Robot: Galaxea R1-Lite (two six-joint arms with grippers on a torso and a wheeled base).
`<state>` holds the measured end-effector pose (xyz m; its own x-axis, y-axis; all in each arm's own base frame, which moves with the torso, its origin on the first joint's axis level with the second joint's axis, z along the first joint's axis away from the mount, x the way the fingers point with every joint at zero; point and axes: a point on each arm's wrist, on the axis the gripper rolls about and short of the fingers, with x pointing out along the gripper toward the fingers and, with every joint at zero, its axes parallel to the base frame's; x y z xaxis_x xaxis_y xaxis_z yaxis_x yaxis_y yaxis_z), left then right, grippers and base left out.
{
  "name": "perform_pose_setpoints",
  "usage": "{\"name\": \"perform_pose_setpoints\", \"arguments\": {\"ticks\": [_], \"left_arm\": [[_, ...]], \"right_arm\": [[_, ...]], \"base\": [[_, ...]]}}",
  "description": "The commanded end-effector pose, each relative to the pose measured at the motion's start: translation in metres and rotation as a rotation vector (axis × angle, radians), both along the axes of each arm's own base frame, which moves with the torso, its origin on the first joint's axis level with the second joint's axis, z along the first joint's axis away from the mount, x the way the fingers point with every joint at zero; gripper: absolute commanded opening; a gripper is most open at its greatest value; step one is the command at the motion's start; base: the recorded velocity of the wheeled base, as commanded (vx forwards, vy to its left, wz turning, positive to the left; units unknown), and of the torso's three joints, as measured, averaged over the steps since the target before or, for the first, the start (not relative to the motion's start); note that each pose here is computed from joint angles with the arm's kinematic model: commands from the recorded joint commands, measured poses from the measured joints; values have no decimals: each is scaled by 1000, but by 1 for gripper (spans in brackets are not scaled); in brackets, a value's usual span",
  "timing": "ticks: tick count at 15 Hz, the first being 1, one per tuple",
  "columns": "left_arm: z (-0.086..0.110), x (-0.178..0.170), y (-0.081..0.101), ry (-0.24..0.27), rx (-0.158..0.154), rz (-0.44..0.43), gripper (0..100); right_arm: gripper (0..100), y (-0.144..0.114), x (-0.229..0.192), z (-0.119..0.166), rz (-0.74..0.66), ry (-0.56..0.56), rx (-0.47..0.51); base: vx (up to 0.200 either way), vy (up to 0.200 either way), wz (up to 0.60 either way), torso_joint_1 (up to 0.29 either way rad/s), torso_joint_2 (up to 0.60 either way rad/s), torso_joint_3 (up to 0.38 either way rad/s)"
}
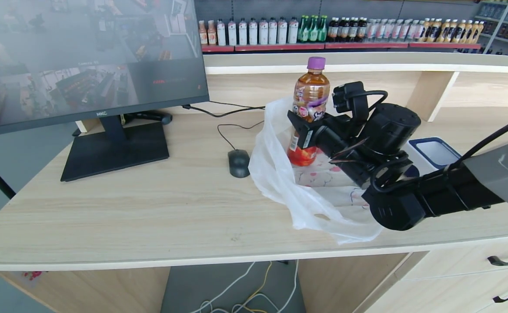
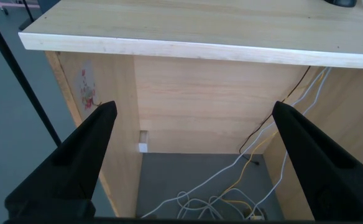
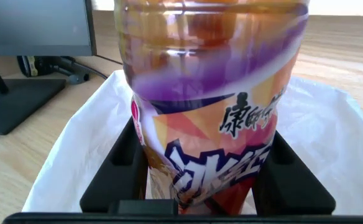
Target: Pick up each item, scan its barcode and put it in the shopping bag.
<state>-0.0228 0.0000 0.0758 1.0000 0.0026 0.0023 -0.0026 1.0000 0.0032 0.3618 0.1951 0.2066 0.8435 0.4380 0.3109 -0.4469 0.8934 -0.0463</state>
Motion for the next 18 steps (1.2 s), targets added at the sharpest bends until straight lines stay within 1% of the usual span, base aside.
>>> {"name": "perform_pose_setpoints", "arguments": {"ticks": [1,7,13,18], "left_arm": [[0,0,0,-1,0,1,100],[0,0,0,-1,0,1,100],[0,0,0,-1,0,1,100],[0,0,0,-1,0,1,100]], "right_arm": [[0,1,1,-5,1,13,-5],[0,0,7,-14,-11,30,-18],[0,-1,8,-33,-15,82,-48],[0,-1,8,-37,-19,89,-63]], "base": [[0,0,0,0,0,0],[0,0,0,0,0,0],[0,0,0,0,0,0],[0,0,0,0,0,0]]}}
